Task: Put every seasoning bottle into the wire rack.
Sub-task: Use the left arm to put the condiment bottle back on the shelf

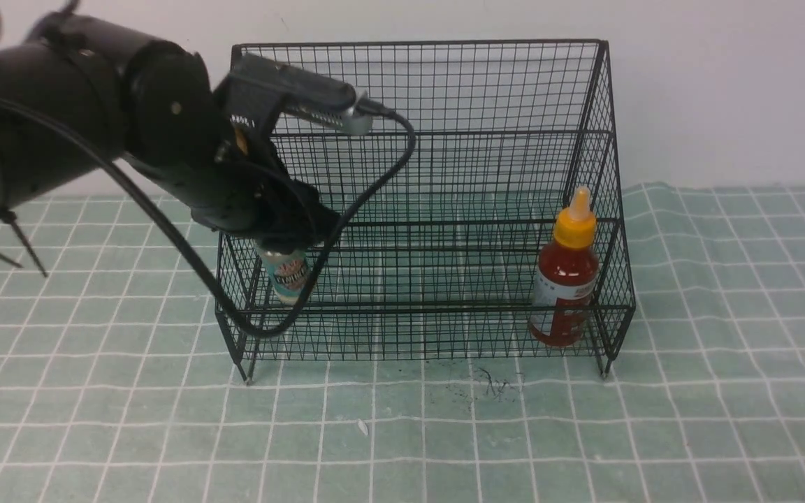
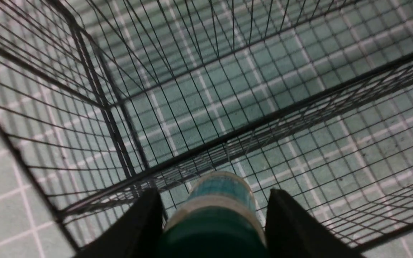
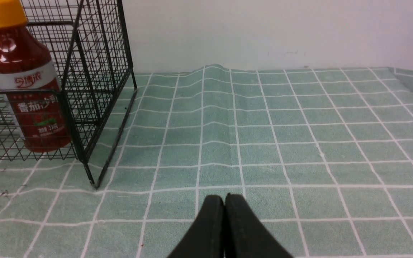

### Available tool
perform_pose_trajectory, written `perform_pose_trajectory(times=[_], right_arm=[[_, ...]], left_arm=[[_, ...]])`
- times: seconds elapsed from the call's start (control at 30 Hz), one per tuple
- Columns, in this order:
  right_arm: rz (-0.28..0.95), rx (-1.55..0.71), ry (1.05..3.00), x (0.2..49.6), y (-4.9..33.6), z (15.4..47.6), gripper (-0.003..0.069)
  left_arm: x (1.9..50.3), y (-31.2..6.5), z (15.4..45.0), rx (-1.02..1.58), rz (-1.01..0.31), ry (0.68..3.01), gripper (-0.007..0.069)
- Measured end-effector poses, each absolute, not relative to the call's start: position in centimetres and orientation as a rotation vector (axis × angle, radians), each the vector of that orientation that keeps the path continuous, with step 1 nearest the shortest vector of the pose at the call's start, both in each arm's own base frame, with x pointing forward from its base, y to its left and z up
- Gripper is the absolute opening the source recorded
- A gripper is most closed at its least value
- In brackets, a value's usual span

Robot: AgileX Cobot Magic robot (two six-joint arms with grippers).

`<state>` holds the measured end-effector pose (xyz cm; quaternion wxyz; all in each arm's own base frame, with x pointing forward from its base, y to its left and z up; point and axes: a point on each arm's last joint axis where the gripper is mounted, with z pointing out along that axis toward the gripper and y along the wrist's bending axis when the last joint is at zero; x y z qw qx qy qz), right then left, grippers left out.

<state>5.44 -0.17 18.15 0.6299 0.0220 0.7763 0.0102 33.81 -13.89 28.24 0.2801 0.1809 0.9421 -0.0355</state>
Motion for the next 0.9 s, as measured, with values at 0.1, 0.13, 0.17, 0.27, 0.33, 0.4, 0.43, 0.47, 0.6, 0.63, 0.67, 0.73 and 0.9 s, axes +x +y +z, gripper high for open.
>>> perform_pose_trajectory(times=[0.1,0.13,0.17,0.27,0.33,0.4,0.43,0.47,0.6,0.63,0.67,0.73,0.9], right_arm=[[0.023,0.05,1.778,5.4,-0.2,18.1,-0.0012],[0.023,0.05,1.778,5.4,-0.2,18.1,-0.0012],[0.023,0.05,1.778,5.4,-0.2,18.1,-0.0012],[0.023,0.05,1.778,5.4,-0.2,18.1,-0.0012],[0.023,0.05,1.778,5.4,-0.2,18.1,-0.0012],[0.023,0.05,1.778,5.4,-0.2,18.1,-0.0012],[0.023,0.05,1.778,5.4,-0.2,18.1,-0.0012],[0.023,0.05,1.778,5.4,-0.2,18.1,-0.0012],[0.023,0.05,1.778,5.4,-0.2,18.1,-0.0012],[0.023,0.05,1.778,5.4,-0.2,18.1,-0.0012],[0.023,0.05,1.778,5.4,-0.2,18.1,-0.0012],[0.023,0.05,1.778,5.4,-0.2,18.1,-0.0012],[0.023,0.05,1.778,5.4,-0.2,18.1,-0.0012]], left_arm=[[34.3,-14.1,26.9,0.501,-0.079,2.565,0.0333],[34.4,-14.1,26.4,0.504,-0.076,2.577,0.0333],[34.6,-14.2,26.0,0.508,-0.072,2.589,0.0333],[34.9,-14.3,25.0,0.515,-0.065,2.614,0.0333],[35.0,-14.4,24.5,0.518,-0.061,2.63,0.0335],[35.2,-14.4,24.0,0.522,-0.057,2.641,0.036],[35.2,-14.4,24.0,0.522,-0.056,2.644,0.0375],[35.2,-14.4,23.9,0.524,-0.054,2.645,0.0397],[35.3,-14.4,24.7,0.522,-0.051,2.645,0.0465],[35.3,-14.4,25.4,0.519,-0.052,2.639,0.0474],[35.3,-14.4,25.5,0.519,-0.051,2.641,0.0476],[35.0,-14.3,28.5,0.495,-0.059,2.614,0.047],[32.9,-13.3,35.3,0.424,-0.078,2.556,0.028]])
